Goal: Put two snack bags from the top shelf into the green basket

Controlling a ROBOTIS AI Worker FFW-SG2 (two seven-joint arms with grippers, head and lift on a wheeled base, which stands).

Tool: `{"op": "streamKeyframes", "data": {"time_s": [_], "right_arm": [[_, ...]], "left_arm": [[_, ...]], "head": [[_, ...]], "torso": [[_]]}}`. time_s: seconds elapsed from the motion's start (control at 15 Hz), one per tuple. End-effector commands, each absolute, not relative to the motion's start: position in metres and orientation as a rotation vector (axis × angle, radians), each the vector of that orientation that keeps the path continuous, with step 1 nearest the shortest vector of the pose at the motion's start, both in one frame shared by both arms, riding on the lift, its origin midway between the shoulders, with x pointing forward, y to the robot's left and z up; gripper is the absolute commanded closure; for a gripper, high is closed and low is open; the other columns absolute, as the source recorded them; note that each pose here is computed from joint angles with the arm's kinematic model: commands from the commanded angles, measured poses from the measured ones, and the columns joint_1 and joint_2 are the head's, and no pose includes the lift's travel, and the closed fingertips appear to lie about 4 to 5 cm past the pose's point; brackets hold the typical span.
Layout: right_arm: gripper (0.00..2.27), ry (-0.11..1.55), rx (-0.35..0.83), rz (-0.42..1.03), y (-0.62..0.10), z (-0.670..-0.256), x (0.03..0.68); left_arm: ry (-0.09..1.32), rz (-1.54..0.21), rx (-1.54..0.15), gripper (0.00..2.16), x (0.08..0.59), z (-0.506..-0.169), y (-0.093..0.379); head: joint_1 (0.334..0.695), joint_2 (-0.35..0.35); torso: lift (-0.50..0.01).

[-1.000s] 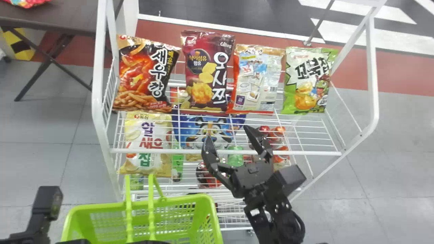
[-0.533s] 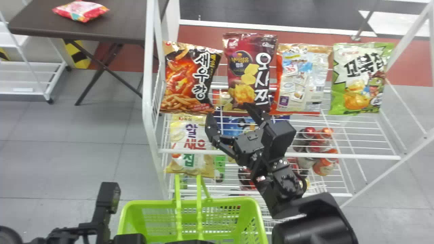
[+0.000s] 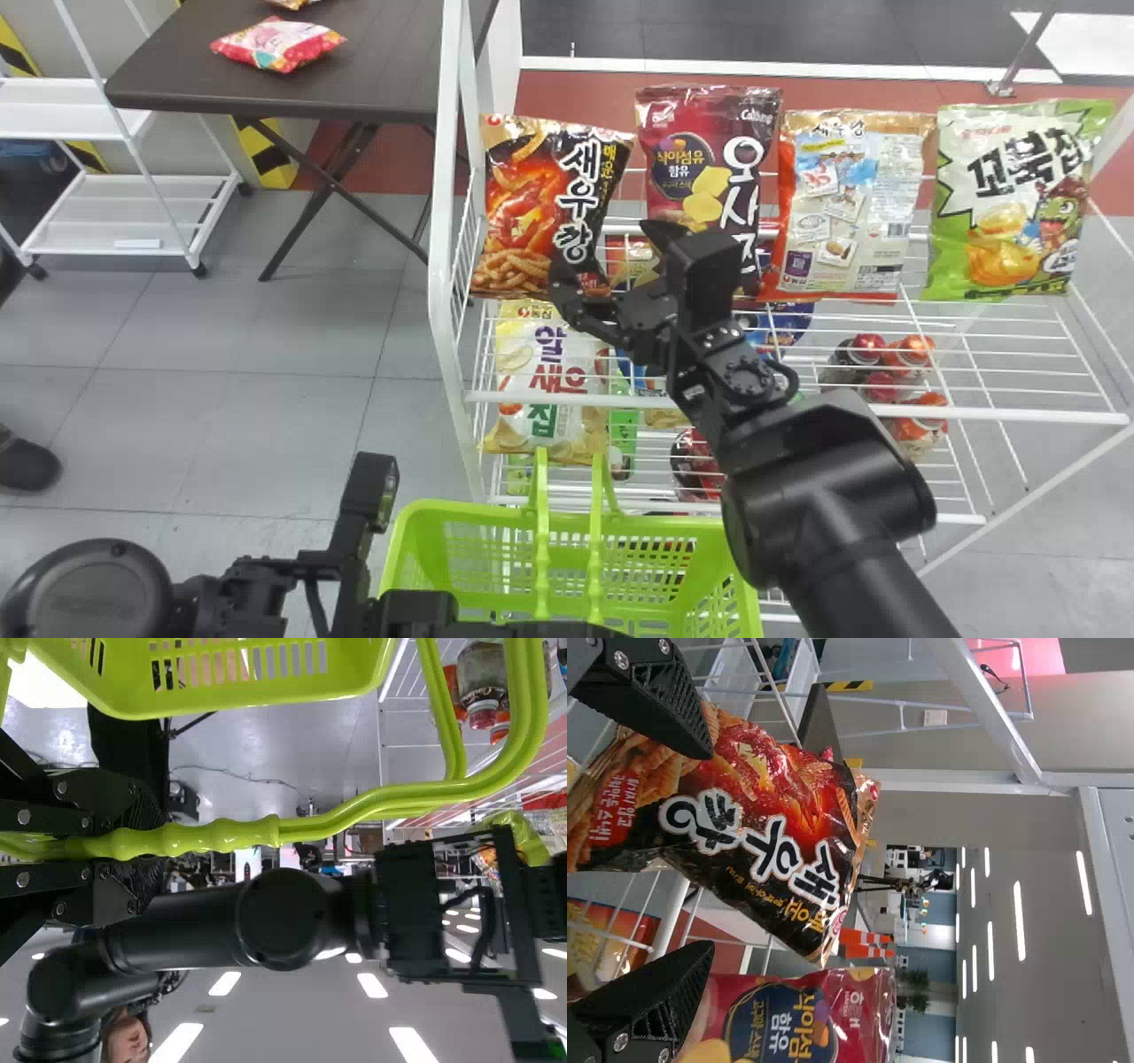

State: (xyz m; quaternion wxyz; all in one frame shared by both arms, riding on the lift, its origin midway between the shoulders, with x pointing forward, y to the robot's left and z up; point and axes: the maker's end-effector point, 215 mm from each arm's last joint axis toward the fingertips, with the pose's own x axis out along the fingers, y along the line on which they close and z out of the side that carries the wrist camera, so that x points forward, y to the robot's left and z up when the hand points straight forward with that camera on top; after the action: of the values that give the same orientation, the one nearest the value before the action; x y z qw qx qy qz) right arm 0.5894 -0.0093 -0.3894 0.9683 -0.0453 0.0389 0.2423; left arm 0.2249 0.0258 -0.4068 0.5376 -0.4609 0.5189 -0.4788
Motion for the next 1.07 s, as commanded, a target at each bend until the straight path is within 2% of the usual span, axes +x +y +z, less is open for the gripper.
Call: {"op": "streamKeyframes", "data": {"time_s": [0.0,0.27,0.33,0.4,0.53,0.6,0.67,1.0], "right_arm": [[0.03,0.098,-0.134,0.527,0.004,-0.396,0.603],[0.03,0.141,-0.184,0.573,0.009,-0.414,0.617],[0.09,0.155,-0.194,0.6,0.012,-0.42,0.616],[0.39,0.15,-0.201,0.617,0.016,-0.42,0.616],[1.68,0.142,-0.206,0.621,0.017,-0.42,0.615],[2.07,0.128,-0.212,0.628,0.02,-0.418,0.613],[2.25,0.107,-0.218,0.634,0.023,-0.414,0.611],[2.25,0.06,-0.239,0.622,0.026,-0.407,0.595]], "left_arm": [[1.241,-1.142,-1.102,2.14,0.224,-0.407,0.026],[1.243,-1.143,-1.105,2.14,0.223,-0.407,0.025],[1.244,-1.142,-1.106,2.14,0.223,-0.408,0.025],[1.246,-1.141,-1.106,2.14,0.222,-0.409,0.025],[1.249,-1.142,-1.107,2.14,0.222,-0.409,0.024],[1.249,-1.14,-1.106,2.14,0.222,-0.409,0.025],[1.25,-1.141,-1.106,2.14,0.222,-0.409,0.025],[1.257,-1.132,-1.112,2.14,0.222,-0.413,0.027]], "head": [[0.695,0.017],[0.695,0.047],[0.695,0.048],[0.695,0.048],[0.695,0.053],[0.695,0.054],[0.695,0.055],[0.695,0.065]], "torso": [[0.0],[0.0],[0.0],[0.0],[0.0],[0.0],[0.0],[0.0]]}}
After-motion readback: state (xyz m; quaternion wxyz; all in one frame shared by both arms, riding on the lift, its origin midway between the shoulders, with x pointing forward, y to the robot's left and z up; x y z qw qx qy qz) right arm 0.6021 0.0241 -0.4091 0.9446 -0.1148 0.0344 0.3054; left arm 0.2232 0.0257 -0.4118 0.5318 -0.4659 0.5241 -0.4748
